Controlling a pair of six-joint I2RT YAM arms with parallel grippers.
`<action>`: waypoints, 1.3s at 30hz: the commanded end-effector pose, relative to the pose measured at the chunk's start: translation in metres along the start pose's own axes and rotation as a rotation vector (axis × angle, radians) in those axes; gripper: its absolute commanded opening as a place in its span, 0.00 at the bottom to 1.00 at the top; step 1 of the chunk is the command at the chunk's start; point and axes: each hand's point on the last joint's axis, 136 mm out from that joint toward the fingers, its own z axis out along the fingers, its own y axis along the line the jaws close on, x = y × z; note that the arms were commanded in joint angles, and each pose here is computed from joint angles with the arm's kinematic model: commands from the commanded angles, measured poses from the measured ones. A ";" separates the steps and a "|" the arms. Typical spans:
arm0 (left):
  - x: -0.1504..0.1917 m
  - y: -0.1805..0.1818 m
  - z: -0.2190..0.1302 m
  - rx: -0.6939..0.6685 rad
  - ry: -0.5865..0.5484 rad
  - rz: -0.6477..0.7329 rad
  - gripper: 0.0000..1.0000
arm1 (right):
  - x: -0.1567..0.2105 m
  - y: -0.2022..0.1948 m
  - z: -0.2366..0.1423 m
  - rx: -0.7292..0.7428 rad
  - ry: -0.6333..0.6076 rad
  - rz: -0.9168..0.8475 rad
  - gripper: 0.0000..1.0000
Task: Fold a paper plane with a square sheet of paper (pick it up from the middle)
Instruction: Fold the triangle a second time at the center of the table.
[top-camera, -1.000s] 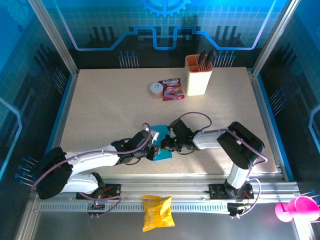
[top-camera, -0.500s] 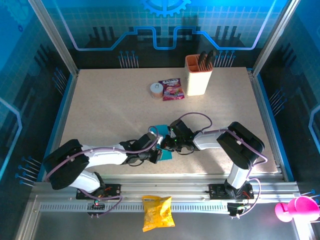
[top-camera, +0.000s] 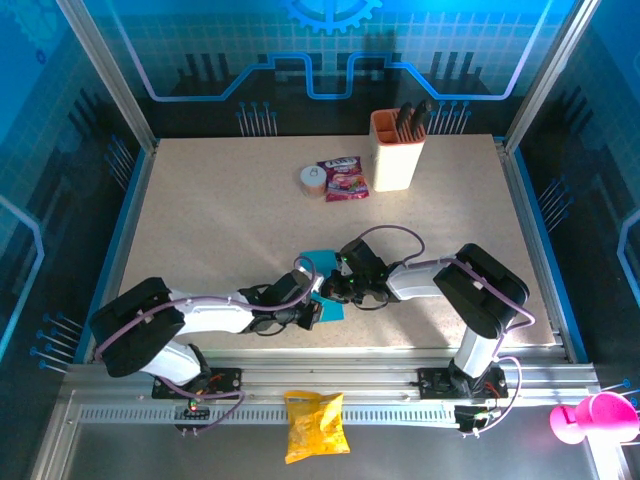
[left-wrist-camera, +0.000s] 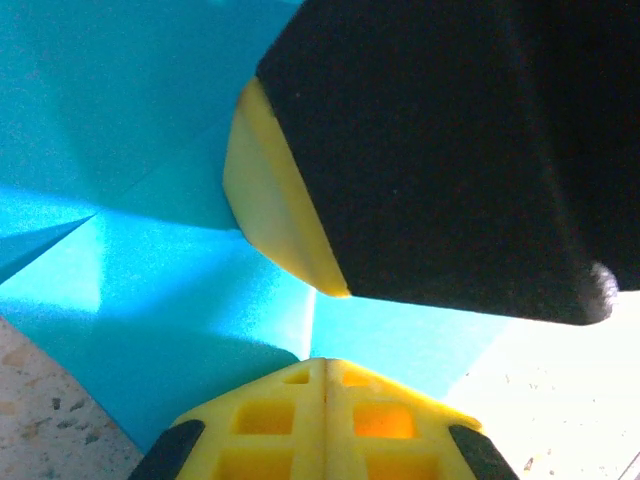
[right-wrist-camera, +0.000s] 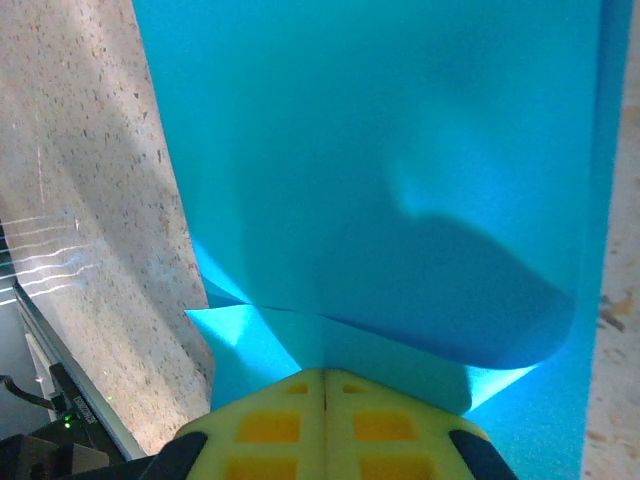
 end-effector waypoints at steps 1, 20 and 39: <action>0.030 0.018 0.001 -0.052 0.081 -0.032 0.00 | 0.016 -0.058 0.000 0.182 0.033 0.088 0.00; 0.062 0.034 0.011 -0.069 0.143 -0.096 0.00 | -0.040 -0.078 -0.027 0.148 -0.049 0.102 0.03; 0.053 0.027 0.013 -0.062 0.129 -0.102 0.00 | -0.022 -0.007 -0.062 0.098 -0.099 -0.059 0.04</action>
